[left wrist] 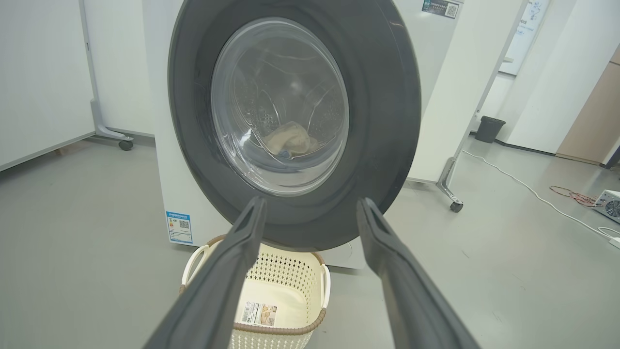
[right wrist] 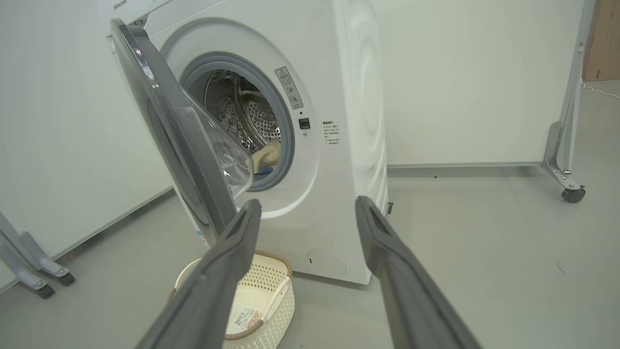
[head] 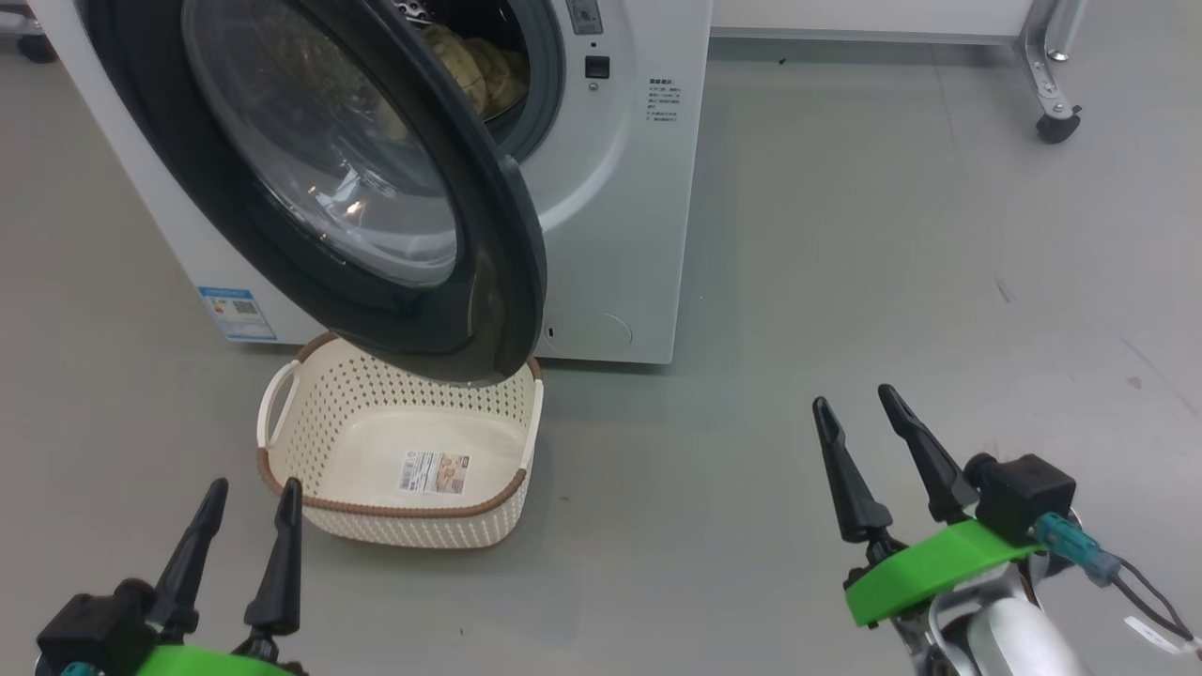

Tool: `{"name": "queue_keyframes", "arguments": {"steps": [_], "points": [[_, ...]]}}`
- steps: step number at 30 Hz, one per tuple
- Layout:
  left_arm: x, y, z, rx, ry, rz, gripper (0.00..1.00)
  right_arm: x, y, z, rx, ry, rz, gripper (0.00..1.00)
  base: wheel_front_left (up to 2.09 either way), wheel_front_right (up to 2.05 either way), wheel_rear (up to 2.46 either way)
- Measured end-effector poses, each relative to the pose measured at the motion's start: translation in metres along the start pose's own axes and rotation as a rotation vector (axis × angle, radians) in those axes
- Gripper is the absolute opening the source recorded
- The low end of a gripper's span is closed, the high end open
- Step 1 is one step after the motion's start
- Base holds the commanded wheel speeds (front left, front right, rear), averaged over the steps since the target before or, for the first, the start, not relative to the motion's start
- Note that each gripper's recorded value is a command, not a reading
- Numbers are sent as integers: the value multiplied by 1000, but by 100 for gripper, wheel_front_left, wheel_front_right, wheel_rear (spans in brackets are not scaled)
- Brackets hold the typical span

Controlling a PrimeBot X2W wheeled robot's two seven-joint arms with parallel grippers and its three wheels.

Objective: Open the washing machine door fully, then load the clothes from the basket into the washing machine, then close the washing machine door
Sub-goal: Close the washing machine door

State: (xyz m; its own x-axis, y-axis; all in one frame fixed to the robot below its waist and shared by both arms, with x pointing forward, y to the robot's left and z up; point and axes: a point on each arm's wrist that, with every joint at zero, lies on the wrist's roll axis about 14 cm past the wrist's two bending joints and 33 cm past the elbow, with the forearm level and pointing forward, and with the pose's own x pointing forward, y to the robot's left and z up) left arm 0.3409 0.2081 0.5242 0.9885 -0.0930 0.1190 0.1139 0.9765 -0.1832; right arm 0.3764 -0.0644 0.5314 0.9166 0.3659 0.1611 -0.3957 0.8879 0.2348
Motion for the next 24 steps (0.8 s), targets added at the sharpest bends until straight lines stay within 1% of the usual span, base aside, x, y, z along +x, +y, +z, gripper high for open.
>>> {"name": "queue_keyframes", "arguments": {"steps": [24], "points": [[0, 0, -4, 7, 12, -3, 100, 0, -1, -3, 8, 8, -4, 100, 0, 0, 0]]}}
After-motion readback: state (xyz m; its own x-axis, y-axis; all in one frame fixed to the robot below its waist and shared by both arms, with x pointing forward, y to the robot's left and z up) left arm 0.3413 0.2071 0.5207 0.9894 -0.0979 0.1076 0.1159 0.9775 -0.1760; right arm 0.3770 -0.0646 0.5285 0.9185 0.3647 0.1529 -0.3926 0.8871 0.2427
